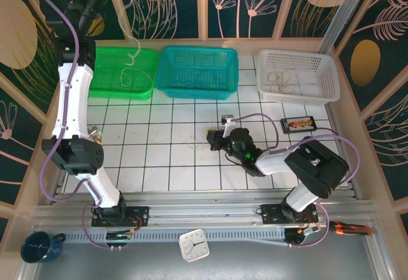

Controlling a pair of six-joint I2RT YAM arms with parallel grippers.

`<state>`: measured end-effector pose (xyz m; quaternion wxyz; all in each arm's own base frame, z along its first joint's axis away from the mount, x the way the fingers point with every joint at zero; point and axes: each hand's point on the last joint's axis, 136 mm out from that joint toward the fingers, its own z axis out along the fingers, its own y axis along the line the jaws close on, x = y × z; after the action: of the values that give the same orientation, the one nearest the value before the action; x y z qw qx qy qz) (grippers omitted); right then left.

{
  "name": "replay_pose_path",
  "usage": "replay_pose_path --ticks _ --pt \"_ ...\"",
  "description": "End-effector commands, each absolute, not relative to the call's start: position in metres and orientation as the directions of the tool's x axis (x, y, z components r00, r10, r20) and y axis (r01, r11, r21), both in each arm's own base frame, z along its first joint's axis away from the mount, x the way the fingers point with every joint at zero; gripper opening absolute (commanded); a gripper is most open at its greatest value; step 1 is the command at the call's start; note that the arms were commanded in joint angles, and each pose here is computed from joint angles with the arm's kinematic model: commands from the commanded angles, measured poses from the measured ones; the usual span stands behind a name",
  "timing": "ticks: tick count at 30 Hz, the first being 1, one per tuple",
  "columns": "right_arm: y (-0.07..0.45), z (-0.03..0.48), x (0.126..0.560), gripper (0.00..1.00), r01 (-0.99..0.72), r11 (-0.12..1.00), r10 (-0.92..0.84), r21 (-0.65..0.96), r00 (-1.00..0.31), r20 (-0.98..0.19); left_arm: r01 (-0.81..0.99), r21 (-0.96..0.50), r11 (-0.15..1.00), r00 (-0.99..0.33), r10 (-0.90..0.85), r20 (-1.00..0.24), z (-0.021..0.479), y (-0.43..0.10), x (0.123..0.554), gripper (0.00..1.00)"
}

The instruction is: Untangle the cables

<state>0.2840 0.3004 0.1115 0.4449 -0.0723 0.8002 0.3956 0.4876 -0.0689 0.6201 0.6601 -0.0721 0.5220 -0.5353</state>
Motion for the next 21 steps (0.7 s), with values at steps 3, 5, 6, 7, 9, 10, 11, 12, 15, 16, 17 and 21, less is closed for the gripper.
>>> replay_pose_path --ticks 3,5,6,7,9,10,11,12,15,16,17,21 --pt "0.287 0.130 0.286 0.00 -0.462 0.710 0.241 0.532 -0.550 -0.799 0.515 -0.678 0.525 -0.061 -0.766 -0.640 0.589 -0.029 0.521 0.00" --pt "0.285 0.139 0.286 0.00 -0.468 0.712 0.239 0.523 -0.539 -0.808 0.469 -0.682 0.561 -0.052 -0.754 -0.655 0.572 -0.019 0.533 0.00" --pt "0.284 0.145 0.287 0.00 -0.471 0.713 0.239 0.520 -0.534 -0.811 0.441 -0.686 0.579 -0.049 -0.748 -0.662 0.562 -0.014 0.539 0.00" --pt "0.284 0.149 0.287 0.00 -0.473 0.714 0.237 0.516 -0.530 -0.814 0.419 -0.687 0.593 -0.048 -0.741 -0.669 0.552 -0.010 0.545 0.00" --pt "0.282 0.160 0.287 0.00 -0.479 0.716 0.237 0.508 -0.518 -0.822 0.364 -0.696 0.619 -0.049 -0.734 -0.678 0.526 0.000 0.557 0.00" --pt "0.280 0.165 0.287 0.00 -0.481 0.716 0.239 0.506 -0.512 -0.825 0.343 -0.699 0.627 -0.049 -0.731 -0.680 0.515 0.004 0.561 0.00" --pt "0.279 0.170 0.287 0.00 -0.484 0.716 0.240 0.504 -0.507 -0.828 0.318 -0.704 0.635 -0.044 -0.731 -0.681 0.502 0.009 0.566 0.00" --pt "0.278 0.176 0.288 0.00 -0.486 0.716 0.242 0.502 -0.501 -0.831 0.289 -0.711 0.641 -0.047 -0.732 -0.679 0.487 0.014 0.570 0.00" --pt "0.274 0.192 0.288 0.00 -0.491 0.716 0.247 0.497 -0.487 -0.838 0.231 -0.726 0.648 -0.060 -0.736 -0.675 0.447 0.026 0.579 0.00" --pt "0.273 0.196 0.288 0.00 -0.493 0.715 0.248 0.495 -0.483 -0.840 0.219 -0.729 0.649 -0.066 -0.736 -0.674 0.436 0.028 0.581 0.00" --pt "0.271 0.201 0.288 0.00 -0.495 0.716 0.250 0.493 -0.477 -0.842 0.209 -0.731 0.650 -0.076 -0.734 -0.675 0.423 0.029 0.582 0.00" --pt "0.267 0.219 0.288 0.00 -0.503 0.714 0.256 0.488 -0.461 -0.849 0.146 -0.715 0.683 -0.117 -0.706 -0.698 0.380 0.032 0.586 0.13"
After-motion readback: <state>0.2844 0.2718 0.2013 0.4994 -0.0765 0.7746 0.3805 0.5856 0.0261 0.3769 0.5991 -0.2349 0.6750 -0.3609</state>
